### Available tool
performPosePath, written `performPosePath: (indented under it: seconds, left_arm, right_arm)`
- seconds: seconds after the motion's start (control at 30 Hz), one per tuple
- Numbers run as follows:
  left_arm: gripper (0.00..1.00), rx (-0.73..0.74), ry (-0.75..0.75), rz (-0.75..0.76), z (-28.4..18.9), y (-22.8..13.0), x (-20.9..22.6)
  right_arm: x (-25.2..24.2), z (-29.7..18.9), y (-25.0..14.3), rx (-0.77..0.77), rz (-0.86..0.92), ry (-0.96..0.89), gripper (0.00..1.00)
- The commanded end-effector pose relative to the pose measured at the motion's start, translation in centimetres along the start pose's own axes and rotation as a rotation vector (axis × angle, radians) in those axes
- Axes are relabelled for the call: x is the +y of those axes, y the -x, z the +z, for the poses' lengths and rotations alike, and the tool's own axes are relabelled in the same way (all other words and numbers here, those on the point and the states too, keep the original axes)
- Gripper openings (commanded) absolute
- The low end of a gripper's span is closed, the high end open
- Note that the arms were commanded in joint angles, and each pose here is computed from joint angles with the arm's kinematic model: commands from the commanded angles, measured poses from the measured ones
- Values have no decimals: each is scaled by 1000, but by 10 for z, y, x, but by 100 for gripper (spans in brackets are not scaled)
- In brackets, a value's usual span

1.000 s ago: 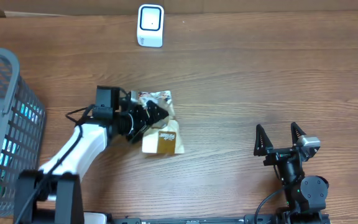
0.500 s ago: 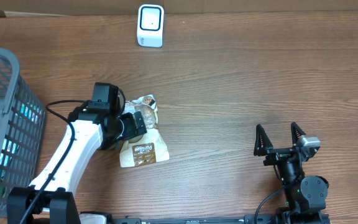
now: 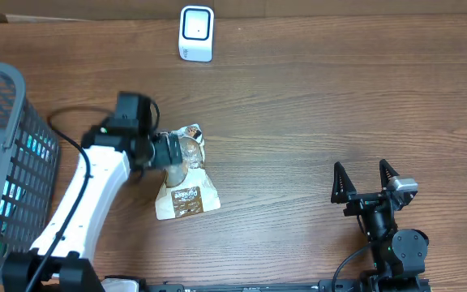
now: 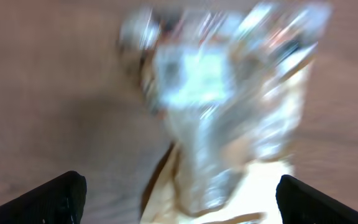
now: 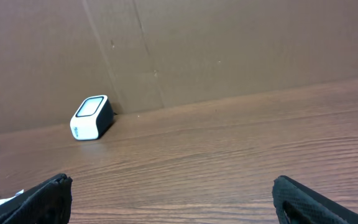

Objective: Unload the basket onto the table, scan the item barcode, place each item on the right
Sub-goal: 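Lower the bag onto the table center and open the left gripper, then reach the left gripper into the basket and grasp the green-lid jar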

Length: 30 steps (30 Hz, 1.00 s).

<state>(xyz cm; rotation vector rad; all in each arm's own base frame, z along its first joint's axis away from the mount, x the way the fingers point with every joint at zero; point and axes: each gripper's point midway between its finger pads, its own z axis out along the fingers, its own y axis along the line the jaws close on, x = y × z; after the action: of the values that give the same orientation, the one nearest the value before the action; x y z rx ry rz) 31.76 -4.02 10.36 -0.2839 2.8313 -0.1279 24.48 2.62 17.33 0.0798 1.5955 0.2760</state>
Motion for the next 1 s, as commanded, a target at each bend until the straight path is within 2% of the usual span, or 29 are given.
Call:
performPosePath:
  seconds: [0.0, 0.13, 0.17, 0.27, 0.47, 0.67, 0.8, 0.97]
  left_arm:
    - [100, -169, -97, 34, -50, 55, -24]
    - [100, -303, -116, 116, -110, 94, -33]
    - [94, -351, -89, 110, -140, 106, -28]
    - [94, -439, -15, 66, -195, 120, -7]
    - [100, -558, 134, -194, -278, 120, 62]
    - [100, -534, 239, -477, -289, 98, 138]
    - [100, -492, 320, -721, -290, 71, 194]
    - [100, -434, 397, -895, -286, 39, 239]
  right_arm:
    - [-2, 0, -2, -1, -8, -6, 100]
    - [-2, 0, -2, -1, -8, -6, 100]
    - [-2, 0, -2, -1, -8, -6, 100]
    - [-2, 0, -2, -1, -8, -6, 100]
    - [-2, 0, -2, -1, -8, -6, 100]
    - [-2, 0, -2, -1, -8, -6, 100]
    - [-2, 0, -2, -1, -8, -6, 100]
    - [-2, 0, -2, -1, -8, -6, 100]
